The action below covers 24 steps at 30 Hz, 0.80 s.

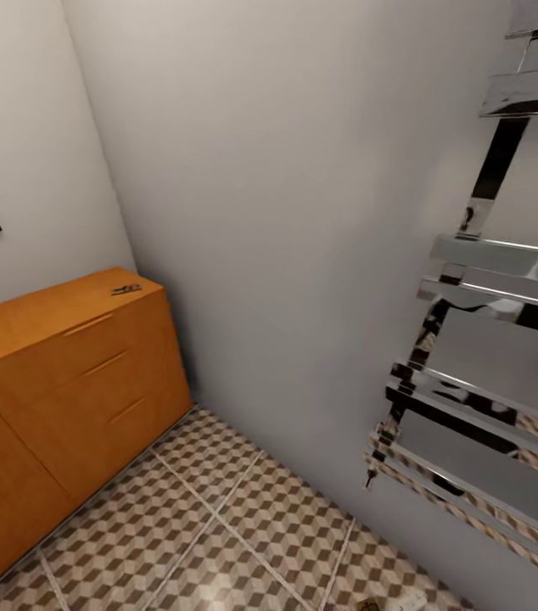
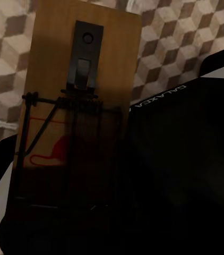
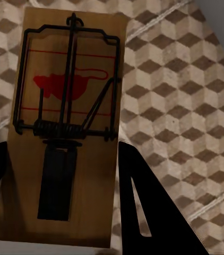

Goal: Take the four mousetraps from the cabinet in the bathroom and place them on the bathroom floor. Make sure all four end up on the same floor surface, and ensure that at least two of them are either under or directly next to the same bathroom sink.

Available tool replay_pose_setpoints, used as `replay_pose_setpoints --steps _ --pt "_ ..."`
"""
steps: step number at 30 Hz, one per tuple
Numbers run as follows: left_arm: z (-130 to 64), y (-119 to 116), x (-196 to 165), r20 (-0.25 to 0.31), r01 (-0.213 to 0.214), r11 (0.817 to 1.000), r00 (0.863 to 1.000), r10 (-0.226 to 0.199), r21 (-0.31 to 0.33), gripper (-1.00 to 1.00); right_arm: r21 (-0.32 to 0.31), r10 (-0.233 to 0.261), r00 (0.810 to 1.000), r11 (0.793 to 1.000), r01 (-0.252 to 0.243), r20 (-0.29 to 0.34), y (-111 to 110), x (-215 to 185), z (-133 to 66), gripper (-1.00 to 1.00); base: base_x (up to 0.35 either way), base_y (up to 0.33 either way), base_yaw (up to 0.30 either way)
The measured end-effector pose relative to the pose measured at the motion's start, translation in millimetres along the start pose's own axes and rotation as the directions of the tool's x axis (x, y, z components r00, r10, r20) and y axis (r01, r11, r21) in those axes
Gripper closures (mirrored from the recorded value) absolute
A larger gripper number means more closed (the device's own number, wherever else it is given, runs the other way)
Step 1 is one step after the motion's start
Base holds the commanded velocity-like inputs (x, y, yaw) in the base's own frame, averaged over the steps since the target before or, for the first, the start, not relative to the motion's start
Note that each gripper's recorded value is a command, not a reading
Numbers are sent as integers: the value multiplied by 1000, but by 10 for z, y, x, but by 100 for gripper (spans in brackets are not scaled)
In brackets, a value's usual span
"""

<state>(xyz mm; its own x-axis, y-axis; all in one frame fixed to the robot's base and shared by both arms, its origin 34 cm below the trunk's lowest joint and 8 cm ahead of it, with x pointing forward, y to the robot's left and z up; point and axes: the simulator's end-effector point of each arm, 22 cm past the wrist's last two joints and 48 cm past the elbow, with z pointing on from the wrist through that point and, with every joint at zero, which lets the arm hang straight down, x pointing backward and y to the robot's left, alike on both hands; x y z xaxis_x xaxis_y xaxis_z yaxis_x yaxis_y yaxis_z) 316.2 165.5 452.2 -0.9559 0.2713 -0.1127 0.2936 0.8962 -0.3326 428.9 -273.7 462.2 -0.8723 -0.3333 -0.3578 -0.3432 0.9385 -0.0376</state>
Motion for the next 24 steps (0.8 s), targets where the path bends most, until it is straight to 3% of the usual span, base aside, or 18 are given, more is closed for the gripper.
replay_pose_setpoints --steps 24 --pt "-15 4 -34 8 -3 1000 1000 3 -3 100 1 -1 1000 1000 1 8 -9 -36 -14 100 0 0 -300"
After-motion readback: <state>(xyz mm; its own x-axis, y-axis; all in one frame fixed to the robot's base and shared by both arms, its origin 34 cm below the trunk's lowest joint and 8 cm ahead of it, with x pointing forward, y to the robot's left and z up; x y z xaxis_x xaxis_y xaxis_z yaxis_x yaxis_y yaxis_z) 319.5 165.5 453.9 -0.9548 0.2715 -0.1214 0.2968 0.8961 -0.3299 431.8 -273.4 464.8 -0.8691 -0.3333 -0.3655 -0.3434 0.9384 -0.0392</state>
